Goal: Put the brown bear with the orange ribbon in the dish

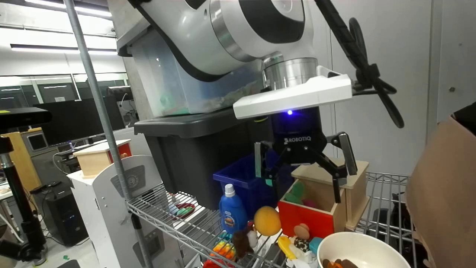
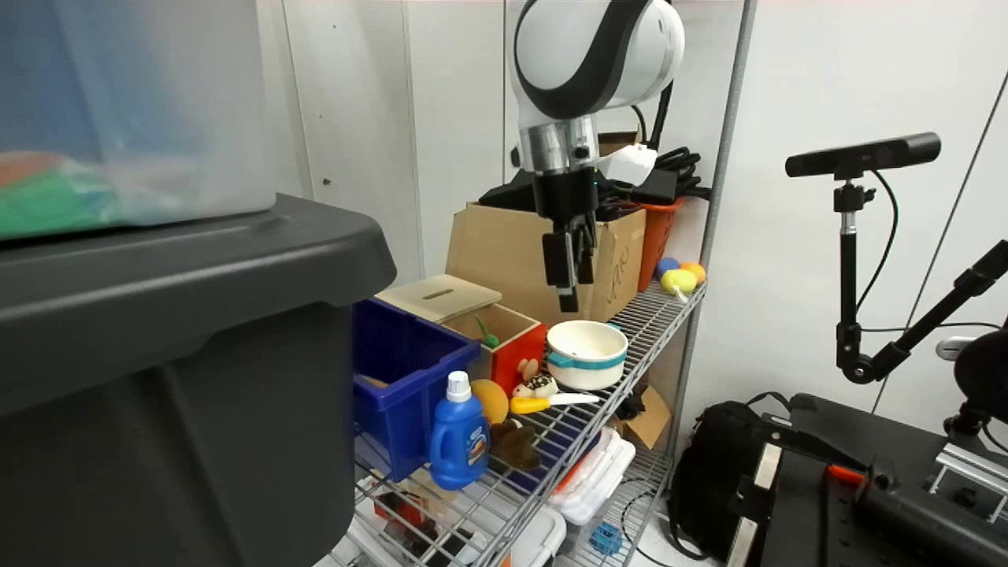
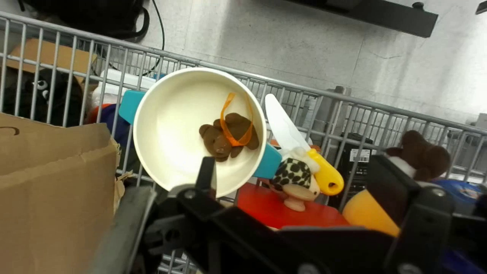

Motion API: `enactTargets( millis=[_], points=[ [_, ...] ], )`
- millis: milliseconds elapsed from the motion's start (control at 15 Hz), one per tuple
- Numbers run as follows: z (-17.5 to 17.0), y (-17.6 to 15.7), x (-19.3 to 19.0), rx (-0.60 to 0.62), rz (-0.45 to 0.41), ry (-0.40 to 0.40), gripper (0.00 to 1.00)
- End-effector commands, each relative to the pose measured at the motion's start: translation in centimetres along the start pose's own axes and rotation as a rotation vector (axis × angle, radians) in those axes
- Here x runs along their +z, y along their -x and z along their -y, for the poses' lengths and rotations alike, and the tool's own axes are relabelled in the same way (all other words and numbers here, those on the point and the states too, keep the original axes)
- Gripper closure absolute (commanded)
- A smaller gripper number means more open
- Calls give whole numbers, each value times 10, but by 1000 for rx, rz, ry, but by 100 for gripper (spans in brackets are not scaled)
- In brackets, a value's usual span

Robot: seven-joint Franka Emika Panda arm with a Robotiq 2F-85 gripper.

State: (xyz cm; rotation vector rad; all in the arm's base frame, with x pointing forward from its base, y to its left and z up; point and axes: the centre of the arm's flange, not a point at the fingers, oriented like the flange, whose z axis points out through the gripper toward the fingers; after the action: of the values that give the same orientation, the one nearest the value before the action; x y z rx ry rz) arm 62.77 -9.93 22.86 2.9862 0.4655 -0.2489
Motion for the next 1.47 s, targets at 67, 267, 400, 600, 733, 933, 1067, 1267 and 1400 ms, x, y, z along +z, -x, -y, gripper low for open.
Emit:
enactTargets(
  millis=[67, 267, 400, 600, 733, 933, 1067, 1267, 1400],
  points=[
    [23, 13, -26, 35, 36, -21, 0],
    [25, 14, -27, 45, 48, -30, 0],
    [27, 6, -27, 36, 57, -33, 0],
    [34, -9, -29, 11, 70, -31, 0],
    [40, -18, -32, -7, 78, -27, 0],
    [50, -28, -40, -25, 86, -21, 0],
    [54, -31, -43, -32, 91, -20, 0],
    [55, -34, -44, -38, 91, -17, 0],
    [56, -31, -43, -35, 92, -18, 0]
  ],
)
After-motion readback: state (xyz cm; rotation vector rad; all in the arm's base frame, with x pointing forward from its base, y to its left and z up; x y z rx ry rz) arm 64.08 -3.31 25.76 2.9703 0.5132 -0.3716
